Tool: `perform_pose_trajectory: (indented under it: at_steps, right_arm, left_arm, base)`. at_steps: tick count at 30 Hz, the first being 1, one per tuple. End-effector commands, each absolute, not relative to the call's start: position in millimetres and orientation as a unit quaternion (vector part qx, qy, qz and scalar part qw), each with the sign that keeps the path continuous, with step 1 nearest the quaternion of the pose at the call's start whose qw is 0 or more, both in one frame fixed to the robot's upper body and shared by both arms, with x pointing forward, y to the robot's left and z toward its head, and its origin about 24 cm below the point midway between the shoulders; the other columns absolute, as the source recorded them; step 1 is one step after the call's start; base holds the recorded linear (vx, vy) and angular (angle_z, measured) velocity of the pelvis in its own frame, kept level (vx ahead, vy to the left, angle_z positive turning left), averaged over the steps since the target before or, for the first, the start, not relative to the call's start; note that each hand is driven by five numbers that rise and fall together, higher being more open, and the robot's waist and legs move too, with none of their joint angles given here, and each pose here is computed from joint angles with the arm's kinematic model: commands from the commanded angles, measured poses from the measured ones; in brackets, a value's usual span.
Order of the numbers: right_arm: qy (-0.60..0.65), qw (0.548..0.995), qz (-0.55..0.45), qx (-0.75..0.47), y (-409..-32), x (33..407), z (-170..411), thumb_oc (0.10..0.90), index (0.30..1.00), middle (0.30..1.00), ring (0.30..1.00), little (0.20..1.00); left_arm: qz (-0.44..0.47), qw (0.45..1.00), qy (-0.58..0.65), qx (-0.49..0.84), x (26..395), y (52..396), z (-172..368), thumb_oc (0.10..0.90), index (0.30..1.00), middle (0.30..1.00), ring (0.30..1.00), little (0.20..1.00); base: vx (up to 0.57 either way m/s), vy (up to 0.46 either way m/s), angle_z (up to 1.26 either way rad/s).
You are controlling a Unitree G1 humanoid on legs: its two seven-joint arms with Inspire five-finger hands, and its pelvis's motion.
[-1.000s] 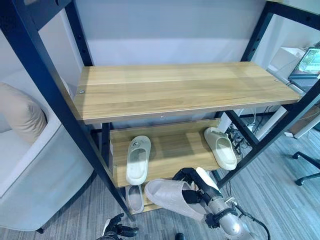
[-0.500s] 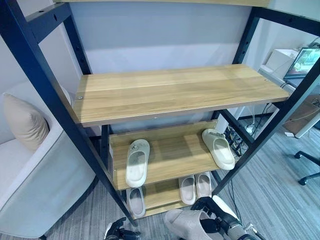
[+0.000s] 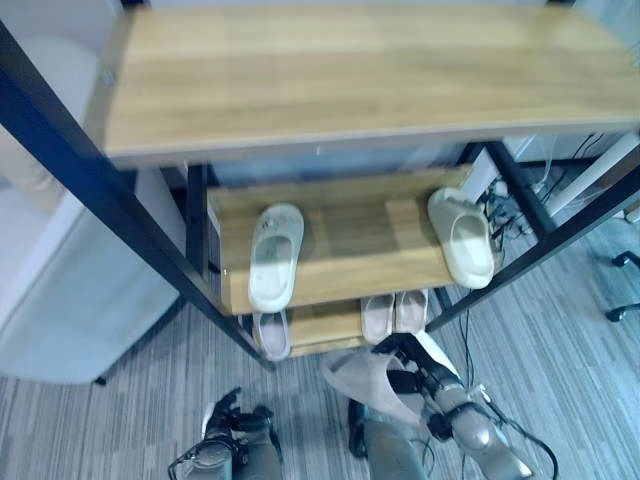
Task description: Arrange the slippers neatly on the shoe rack.
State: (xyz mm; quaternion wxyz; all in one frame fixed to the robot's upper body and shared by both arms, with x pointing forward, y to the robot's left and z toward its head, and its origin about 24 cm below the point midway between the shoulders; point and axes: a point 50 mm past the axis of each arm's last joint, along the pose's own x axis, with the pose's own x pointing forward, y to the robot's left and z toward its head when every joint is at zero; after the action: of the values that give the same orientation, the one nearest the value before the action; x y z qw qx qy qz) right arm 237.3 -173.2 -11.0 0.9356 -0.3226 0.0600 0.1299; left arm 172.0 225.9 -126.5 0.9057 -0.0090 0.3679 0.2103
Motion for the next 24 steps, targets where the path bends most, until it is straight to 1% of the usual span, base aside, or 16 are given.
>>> perform_pose_trajectory:
  at_steps: [1, 2, 5, 6, 9, 11, 12, 13, 17, 20, 24]
  right_arm:
    - [-0.11, 0.954, 0.107, -0.256, -143, 264, 52, 0.4, 0.3, 0.3, 0.3, 0.3]
    - [-0.125, 0.955, 0.102, -0.247, -141, 266, 59, 0.4, 0.3, 0.3, 0.3, 0.3]
    - [-0.16, 0.95, 0.103, -0.247, -133, 277, 76, 0.4, 0.3, 0.3, 0.3, 0.3]
    - [-0.198, 0.943, 0.101, -0.246, -127, 281, 94, 0.4, 0.3, 0.3, 0.3, 0.3]
    - [-0.269, 0.918, 0.106, -0.271, -111, 294, 126, 0.4, 0.3, 0.3, 0.3, 0.3]
    - [-0.287, 0.911, 0.105, -0.277, -106, 299, 136, 0.4, 0.3, 0.3, 0.3, 0.3]
    - [-0.344, 0.889, 0.087, -0.291, -103, 307, 171, 0.4, 0.3, 0.3, 0.3, 0.3]
    - [-0.375, 0.875, 0.078, -0.294, -101, 308, 189, 0.4, 0.3, 0.3, 0.3, 0.3]
    - [-0.478, 0.809, 0.042, -0.339, -91, 316, 264, 0.4, 0.3, 0.3, 0.3, 0.3]
    - [-0.496, 0.788, 0.018, -0.364, -88, 331, 306, 0.4, 0.3, 0.3, 0.3, 0.3]
    - [-0.492, 0.791, 0.002, -0.363, -85, 345, 337, 0.4, 0.3, 0.3, 0.3, 0.3]
  left_arm:
    - [0.288, 0.882, 0.373, -0.023, 133, 245, -133, 0.8, 0.9, 0.9, 0.9, 0.9]
    - [0.303, 0.881, 0.363, -0.032, 135, 248, -131, 0.8, 0.9, 0.9, 0.9, 0.9]
    - [0.307, 0.885, 0.346, -0.052, 142, 246, -127, 0.8, 0.9, 0.9, 0.9, 0.9]
    - [0.322, 0.884, 0.334, -0.062, 144, 252, -123, 0.8, 0.9, 0.9, 0.9, 0.9]
    - [0.331, 0.888, 0.308, -0.08, 158, 249, -117, 0.8, 0.9, 0.9, 0.9, 0.9]
    - [0.332, 0.891, 0.297, -0.092, 166, 247, -113, 0.8, 0.9, 0.9, 0.9, 0.9]
    - [0.342, 0.897, 0.259, -0.109, 184, 254, -99, 0.8, 0.9, 0.9, 0.9, 0.9]
    - [0.339, 0.898, 0.256, -0.116, 188, 253, -98, 0.8, 0.9, 0.9, 0.9, 0.9]
    - [0.345, 0.894, 0.271, -0.091, 189, 262, -98, 0.8, 0.9, 0.9, 0.9, 0.9]
    - [0.36, 0.888, 0.262, -0.116, 192, 269, -95, 0.8, 0.9, 0.9, 0.9, 0.9]
    - [0.372, 0.889, 0.225, -0.142, 209, 276, -80, 0.8, 0.9, 0.9, 0.9, 0.9]
  base:
    - [-0.14, -0.067, 0.07]
    - [-0.15, -0.061, 0.09]
    - [-0.07, -0.032, -0.05]
    - [-0.03, -0.024, 0.05]
    - [-0.06, -0.041, -0.1]
    - [-0.04, -0.014, -0.01]
    - [-0.03, 0.005, 0.15]
    - [-0.03, 0.018, 0.1]
    - [0.05, 0.032, -0.11]
    - [0.09, 0.025, -0.15]
    - [0.1, 0.029, 0.18]
